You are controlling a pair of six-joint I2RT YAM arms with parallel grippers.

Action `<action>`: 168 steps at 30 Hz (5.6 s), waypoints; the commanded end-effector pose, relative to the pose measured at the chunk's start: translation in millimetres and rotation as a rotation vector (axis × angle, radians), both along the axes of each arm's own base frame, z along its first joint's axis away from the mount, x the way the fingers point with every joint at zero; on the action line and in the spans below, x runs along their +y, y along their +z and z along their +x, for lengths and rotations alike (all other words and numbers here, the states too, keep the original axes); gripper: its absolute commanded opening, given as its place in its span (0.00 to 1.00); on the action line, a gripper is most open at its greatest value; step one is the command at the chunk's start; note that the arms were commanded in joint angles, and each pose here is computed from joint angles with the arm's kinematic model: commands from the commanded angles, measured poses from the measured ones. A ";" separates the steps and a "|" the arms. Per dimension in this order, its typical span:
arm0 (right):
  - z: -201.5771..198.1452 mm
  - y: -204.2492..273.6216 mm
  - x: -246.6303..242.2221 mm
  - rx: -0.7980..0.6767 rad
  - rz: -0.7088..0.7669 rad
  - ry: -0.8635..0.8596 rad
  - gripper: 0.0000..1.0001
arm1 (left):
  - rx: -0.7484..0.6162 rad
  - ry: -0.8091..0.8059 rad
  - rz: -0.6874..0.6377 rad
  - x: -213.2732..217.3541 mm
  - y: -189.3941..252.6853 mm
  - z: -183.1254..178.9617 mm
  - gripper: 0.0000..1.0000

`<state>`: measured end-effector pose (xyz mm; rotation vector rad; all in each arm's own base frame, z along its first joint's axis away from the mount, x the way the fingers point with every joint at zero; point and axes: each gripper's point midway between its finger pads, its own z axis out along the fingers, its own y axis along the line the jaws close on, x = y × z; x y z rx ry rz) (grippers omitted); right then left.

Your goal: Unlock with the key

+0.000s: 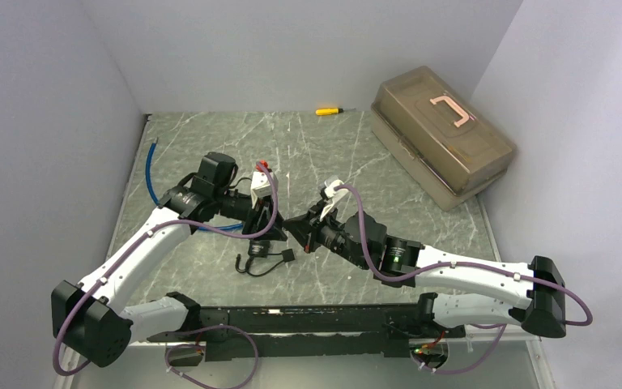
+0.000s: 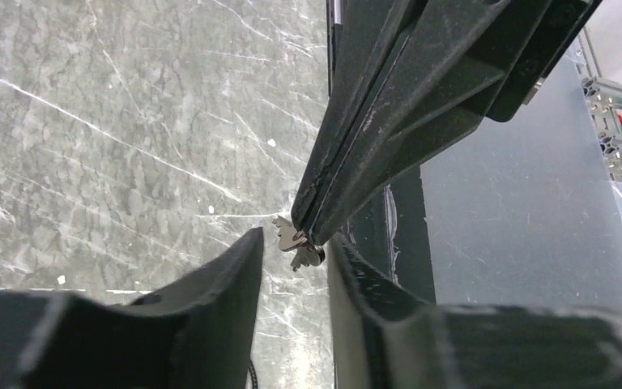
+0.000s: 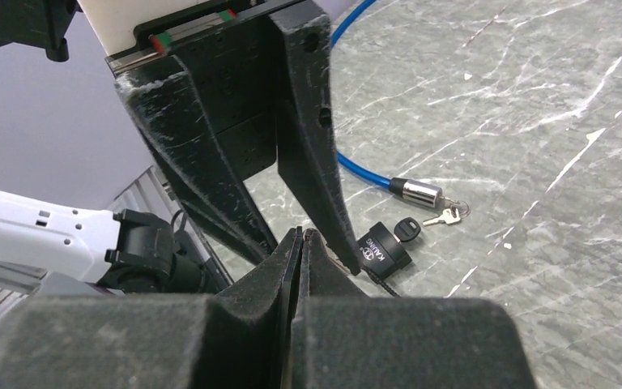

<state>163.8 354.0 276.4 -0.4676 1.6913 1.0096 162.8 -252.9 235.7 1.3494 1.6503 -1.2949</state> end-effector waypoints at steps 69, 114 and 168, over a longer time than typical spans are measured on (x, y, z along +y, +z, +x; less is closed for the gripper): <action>-51.3 55.1 21.6 -0.138 0.030 0.459 0.32 | -0.093 -0.196 0.024 31.3 65.9 -63.6 0.00; -52.7 70.1 -1.4 -0.123 0.172 0.448 0.00 | -0.004 -0.132 0.039 31.1 56.7 -45.6 0.53; -52.1 73.0 4.2 -0.148 0.114 0.475 0.29 | -0.167 -0.100 0.048 42.8 63.9 -51.3 0.00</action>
